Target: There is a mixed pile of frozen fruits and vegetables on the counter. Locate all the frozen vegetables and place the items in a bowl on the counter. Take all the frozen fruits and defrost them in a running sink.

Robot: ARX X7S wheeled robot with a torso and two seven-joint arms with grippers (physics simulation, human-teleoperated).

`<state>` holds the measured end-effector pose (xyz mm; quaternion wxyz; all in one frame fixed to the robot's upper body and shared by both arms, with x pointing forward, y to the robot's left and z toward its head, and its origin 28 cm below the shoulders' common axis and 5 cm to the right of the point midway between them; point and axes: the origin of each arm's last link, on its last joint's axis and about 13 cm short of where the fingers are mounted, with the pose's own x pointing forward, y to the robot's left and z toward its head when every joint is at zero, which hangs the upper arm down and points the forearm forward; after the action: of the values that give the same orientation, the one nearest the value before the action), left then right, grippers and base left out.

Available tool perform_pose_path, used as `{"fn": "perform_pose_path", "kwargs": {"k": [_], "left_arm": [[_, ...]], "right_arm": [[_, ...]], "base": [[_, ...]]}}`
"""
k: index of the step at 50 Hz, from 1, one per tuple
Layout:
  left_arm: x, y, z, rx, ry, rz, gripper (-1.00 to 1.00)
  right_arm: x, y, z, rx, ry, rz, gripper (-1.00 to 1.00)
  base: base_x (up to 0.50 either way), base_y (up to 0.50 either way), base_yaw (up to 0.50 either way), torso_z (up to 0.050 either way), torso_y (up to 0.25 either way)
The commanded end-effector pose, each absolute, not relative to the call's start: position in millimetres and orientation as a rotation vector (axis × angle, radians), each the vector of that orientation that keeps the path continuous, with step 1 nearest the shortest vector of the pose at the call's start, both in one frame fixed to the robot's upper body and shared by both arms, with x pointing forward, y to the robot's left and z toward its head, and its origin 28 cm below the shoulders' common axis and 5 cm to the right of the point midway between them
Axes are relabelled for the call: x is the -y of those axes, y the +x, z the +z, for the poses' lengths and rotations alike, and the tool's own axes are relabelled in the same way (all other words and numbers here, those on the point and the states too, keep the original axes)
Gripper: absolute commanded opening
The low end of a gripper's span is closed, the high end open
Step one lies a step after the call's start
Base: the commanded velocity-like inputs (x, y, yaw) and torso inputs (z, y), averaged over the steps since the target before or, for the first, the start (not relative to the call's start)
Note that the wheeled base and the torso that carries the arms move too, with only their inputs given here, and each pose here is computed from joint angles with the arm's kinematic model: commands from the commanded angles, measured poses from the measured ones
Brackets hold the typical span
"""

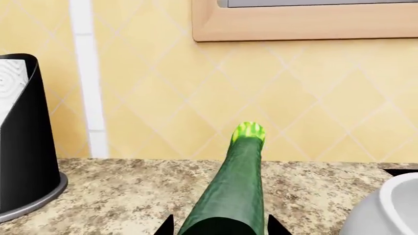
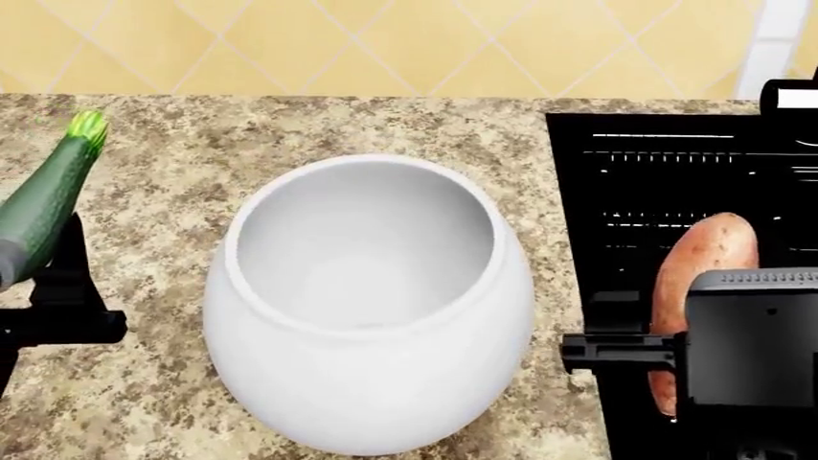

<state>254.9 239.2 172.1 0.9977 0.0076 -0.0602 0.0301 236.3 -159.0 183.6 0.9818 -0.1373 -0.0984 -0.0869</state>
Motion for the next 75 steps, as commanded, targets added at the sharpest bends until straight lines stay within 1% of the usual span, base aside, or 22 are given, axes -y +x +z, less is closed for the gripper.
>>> {"fn": "perform_pose_path", "kwargs": {"k": [1, 6, 10, 13, 14, 15, 16, 17, 18, 20, 24, 27, 29, 30, 31, 35, 38, 40, 47, 56, 66, 75], "left_arm": [[-238.3, 254.0, 173.2, 0.124, 0.007, 0.049, -1.0], [-237.9, 252.4, 174.3, 0.121, 0.01, 0.042, -1.0], [-237.5, 252.4, 172.7, 0.101, 0.019, 0.034, -1.0], [-238.2, 252.6, 172.7, 0.098, 0.016, 0.035, -1.0], [-238.5, 252.6, 172.5, 0.098, 0.015, 0.034, -1.0], [-238.7, 253.0, 172.2, 0.093, 0.016, 0.038, -1.0], [-237.7, 253.6, 172.3, 0.091, 0.019, 0.038, -1.0], [-238.0, 252.7, 172.4, 0.091, 0.018, 0.034, -1.0], [-239.4, 251.5, 172.9, 0.091, 0.021, 0.035, -1.0], [-240.1, 252.3, 173.5, 0.093, 0.018, 0.043, -1.0], [-238.8, 254.2, 170.8, 0.086, 0.02, 0.038, -1.0], [-240.3, 252.3, 173.5, 0.091, 0.016, 0.041, -1.0], [-239.6, 253.0, 173.6, 0.092, 0.014, 0.043, -1.0], [-241.7, 251.2, 173.7, 0.092, 0.012, 0.043, -1.0], [-242.1, 250.8, 173.6, 0.092, 0.012, 0.043, -1.0], [-240.7, 253.3, 172.5, 0.088, 0.007, 0.042, -1.0], [-241.8, 253.1, 171.5, 0.084, 0.007, 0.04, -1.0], [-243.1, 253.4, 169.8, 0.079, 0.004, 0.04, -1.0], [-243.7, 253.8, 169.2, 0.076, -0.005, 0.038, -1.0], [-245.6, 251.2, 171.6, 0.083, -0.009, 0.036, -1.0], [-246.0, 250.9, 171.7, 0.083, -0.006, 0.038, -1.0], [-246.7, 250.7, 172.0, 0.084, -0.007, 0.04, -1.0]], "right_arm": [[157.6, 239.4, 209.1, 0.186, -0.326, -0.087, -1.0], [164.5, 254.7, 269.9, 0.166, -0.36, 0.029, -1.0], [161.1, 266.1, 302.4, 0.105, -0.377, 0.125, -1.0], [165.0, 268.7, 332.7, 0.1, -0.371, 0.136, -1.0], [164.8, 269.0, 338.3, 0.099, -0.372, 0.147, -1.0], [163.9, 270.4, 344.6, 0.043, -0.448, 0.214, -1.0], [162.8, 274.5, 349.2, 0.01, -0.4, 0.264, -1.0], [162.5, 277.0, 351.2, 0.005, -0.392, 0.281, -1.0], [161.7, 285.8, 356.2, -0.044, -0.387, 0.318, -1.0], [158.4, 295.8, 364.6, -0.127, -0.342, 0.448, -1.0], [155.3, 305.6, 377.4, -0.169, -0.295, 0.481, -1.0], [147.6, 325.9, 389.3, -0.239, -0.254, 0.547, -1.0], [142.2, 340.8, 390.8, -0.262, -0.281, 0.548, -1.0], [138.5, 349.9, 393.4, -0.258, -0.238, 0.541, -1.0], [134.3, 354.3, 391.4, -0.287, -0.255, 0.584, -1.0], [111.7, 385.3, 391.3, -0.395, -0.175, 0.675, -1.0], [94.9, 395.1, 395.1, -0.45, -0.188, 0.743, -1.0], [88.2, 396.7, 388.0, -0.457, -0.183, 0.727, -1.0], [70.2, 399.5, 361.9, -0.532, -0.171, 0.799, -1.0], [67.8, 404.2, 336.8, -0.587, -0.188, 0.791, -1.0], [71.3, 405.6, 324.7, -0.641, -0.205, 0.788, -1.0], [69.2, 406.2, 319.3, -0.646, -0.202, 0.793, -1.0]], "base": [[0.0, 0.0, 0.0, 0.0, 0.0], [0.0, 0.0, 0.0, 0.0, 0.002], [0.0, 0.0, 0.0, 0.0, 0.0], [0.0, 0.0, 0.0, 0.0, 0.0], [0.0, 0.0, 0.0, 0.0, 0.0], [0.0, 0.0, 0.0, 0.0, 0.0], [0.0, 0.0, 0.0, 0.0, 0.0], [0.0, 0.0, 0.0, 0.0, 0.0], [0.0, 0.0, 0.0, 0.0, 0.0], [0.0, 0.0, 0.0, 0.0, 0.0], [0.0, 0.0, 0.0, 0.0, 0.0], [0.0, 0.0, 0.0, 0.0, 0.0], [0.0, 0.0, 0.0, 0.0, 0.0], [0.0, 0.0, 0.0, 0.0, 0.0], [0.0, 0.0, 0.0, 0.0, 0.0], [0.0, 0.0, 0.0, 0.0, 0.002], [0.0, 0.0, 0.0, 0.0, 0.0], [0.0, 0.0, 0.0, 0.0, 0.0], [0.0, 0.0, 0.0, 0.0, 0.0], [0.0, 0.0, 0.0, 0.001, 0.0], [0.0, 0.0, 0.0, 0.0, 0.001], [0.0, 0.0, 0.0, 0.0, 0.0]]}}
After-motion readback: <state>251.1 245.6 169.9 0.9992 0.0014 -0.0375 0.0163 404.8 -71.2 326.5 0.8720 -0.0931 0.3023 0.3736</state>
